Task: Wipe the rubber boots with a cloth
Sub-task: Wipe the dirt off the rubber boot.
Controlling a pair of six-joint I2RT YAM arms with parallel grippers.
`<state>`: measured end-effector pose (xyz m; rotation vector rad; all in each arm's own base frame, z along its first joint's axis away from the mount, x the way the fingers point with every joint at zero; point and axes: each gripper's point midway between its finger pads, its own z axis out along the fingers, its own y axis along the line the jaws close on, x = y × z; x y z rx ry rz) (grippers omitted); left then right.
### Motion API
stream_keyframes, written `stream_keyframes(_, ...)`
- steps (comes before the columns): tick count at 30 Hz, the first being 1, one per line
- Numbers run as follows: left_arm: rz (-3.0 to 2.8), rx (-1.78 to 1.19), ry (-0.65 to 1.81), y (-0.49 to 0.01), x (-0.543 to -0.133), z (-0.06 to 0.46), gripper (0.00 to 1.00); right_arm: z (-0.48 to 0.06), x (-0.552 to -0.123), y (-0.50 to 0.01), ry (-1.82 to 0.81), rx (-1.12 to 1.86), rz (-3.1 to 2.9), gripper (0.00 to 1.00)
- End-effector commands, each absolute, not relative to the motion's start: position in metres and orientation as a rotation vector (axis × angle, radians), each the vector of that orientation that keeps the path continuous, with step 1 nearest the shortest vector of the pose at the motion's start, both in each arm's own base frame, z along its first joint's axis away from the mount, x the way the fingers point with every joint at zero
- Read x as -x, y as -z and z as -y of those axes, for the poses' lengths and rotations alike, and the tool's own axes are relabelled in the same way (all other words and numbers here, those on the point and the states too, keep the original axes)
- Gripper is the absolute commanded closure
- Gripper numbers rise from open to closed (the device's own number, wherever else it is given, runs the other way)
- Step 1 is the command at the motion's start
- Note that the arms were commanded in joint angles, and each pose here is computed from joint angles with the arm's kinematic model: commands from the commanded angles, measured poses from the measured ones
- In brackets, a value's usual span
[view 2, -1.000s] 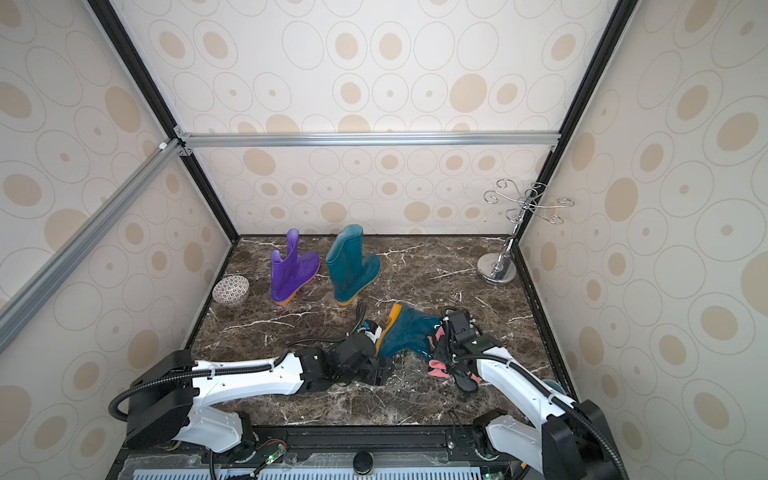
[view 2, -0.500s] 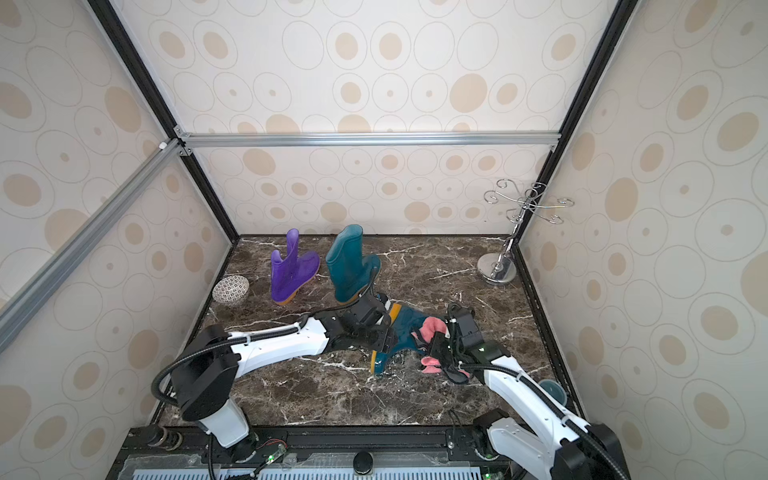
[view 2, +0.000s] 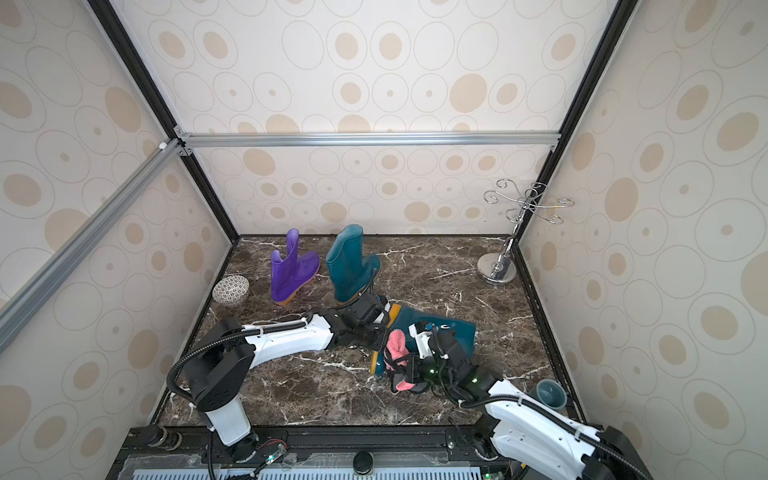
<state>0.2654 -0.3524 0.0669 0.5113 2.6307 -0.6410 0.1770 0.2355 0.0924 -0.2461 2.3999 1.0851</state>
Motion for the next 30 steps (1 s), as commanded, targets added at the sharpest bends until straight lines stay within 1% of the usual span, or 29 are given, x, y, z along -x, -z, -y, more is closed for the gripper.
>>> stream_keyframes(1, -2.677, -0.483, 0.665, -0.054, -0.260, 0.349, 0.73, -0.257, -0.189, -0.096, -1.150, 0.260, -2.298, 1.00)
stream_keyframes(3, -2.670, -0.472, 0.687, -0.058, -0.261, 0.352, 0.78, -0.266, -0.194, -0.079, -1.148, 0.246, -2.343, 1.00)
stream_keyframes(4, -2.663, -0.467, 0.706, -0.061, -0.261, 0.354, 0.79, -0.270, -0.196, -0.072, -1.151, 0.239, -2.356, 1.00)
stream_keyframes(5, -2.658, -0.461, 0.727, -0.063, -0.262, 0.357, 0.79, -0.277, -0.200, -0.069, -1.171, 0.225, -2.356, 1.00)
stream_keyframes(7, -2.657, -0.462, 0.762, -0.063, -0.260, 0.361, 0.85, -0.289, -0.207, -0.067, -1.206, 0.200, -2.337, 1.00)
stream_keyframes(9, -2.673, -0.453, 0.782, -0.059, -0.256, 0.361, 0.89, -0.290, -0.218, -0.058, -1.171, 0.117, -2.350, 1.00)
stream_keyframes(11, -2.684, -0.447, 0.803, -0.056, -0.251, 0.359, 0.92, -0.274, -0.233, -0.051, -1.062, -0.021, -2.329, 1.00)
stream_keyframes(15, -2.683, -0.441, 0.798, -0.057, -0.248, 0.354, 0.95, -0.217, -0.247, -0.046, -0.737, -0.227, -2.304, 1.00)
stream_keyframes(18, -2.688, -0.453, 0.773, -0.056, -0.246, 0.350, 0.97, -0.181, -0.248, -0.055, -0.540, -0.273, -2.276, 1.00)
stream_keyframes(23, -2.695, -0.459, 0.731, -0.054, -0.247, 0.344, 0.98, -0.138, -0.240, -0.064, -0.339, -0.326, -2.250, 1.00)
stream_keyframes(25, -2.691, -0.461, 0.737, -0.056, -0.247, 0.345, 0.98, -0.132, -0.238, -0.073, -0.330, -0.306, -2.241, 1.00)
stream_keyframes(26, -2.687, -0.460, 0.745, -0.059, -0.248, 0.346, 1.00, -0.131, -0.236, -0.083, -0.339, -0.284, -2.230, 1.00)
stream_keyframes(30, -2.671, -0.457, 0.794, -0.073, -0.249, 0.353, 1.00, -0.144, -0.228, -0.156, -0.467, -0.081, -2.140, 1.00)
